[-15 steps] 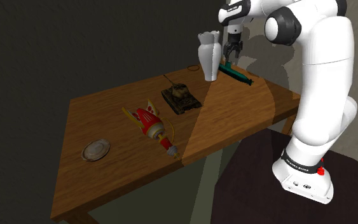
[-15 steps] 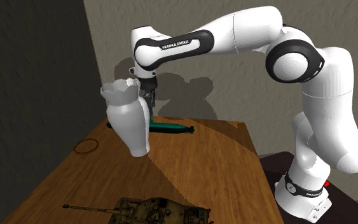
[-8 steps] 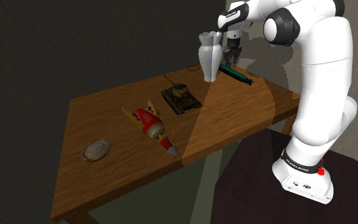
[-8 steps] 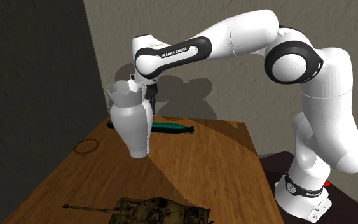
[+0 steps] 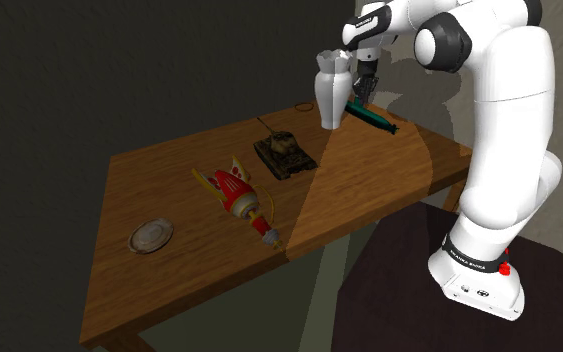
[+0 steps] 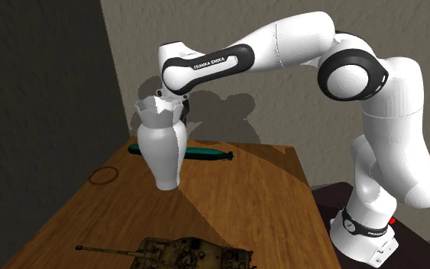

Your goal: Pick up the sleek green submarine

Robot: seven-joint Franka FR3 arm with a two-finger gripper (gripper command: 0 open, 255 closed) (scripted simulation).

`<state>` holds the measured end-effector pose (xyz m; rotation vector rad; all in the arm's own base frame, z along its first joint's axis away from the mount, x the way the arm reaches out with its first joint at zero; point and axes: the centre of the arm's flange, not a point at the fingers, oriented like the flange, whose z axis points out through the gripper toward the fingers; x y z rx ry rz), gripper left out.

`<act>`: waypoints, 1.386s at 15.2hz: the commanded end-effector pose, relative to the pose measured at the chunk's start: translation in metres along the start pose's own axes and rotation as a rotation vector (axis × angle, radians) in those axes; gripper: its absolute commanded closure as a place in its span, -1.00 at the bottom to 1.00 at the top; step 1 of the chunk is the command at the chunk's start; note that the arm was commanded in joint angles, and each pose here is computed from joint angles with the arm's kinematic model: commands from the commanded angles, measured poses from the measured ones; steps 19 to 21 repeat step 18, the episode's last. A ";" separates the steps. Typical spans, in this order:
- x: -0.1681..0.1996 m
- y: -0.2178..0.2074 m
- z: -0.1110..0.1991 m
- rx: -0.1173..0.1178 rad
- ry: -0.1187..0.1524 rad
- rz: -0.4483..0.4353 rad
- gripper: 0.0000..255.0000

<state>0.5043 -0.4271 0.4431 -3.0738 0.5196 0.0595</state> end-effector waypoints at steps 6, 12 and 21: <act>-0.001 0.000 -0.026 0.000 0.000 0.000 1.00; -0.002 -0.001 -0.057 0.000 0.000 0.000 1.00; -0.003 -0.001 -0.079 0.000 0.000 0.000 1.00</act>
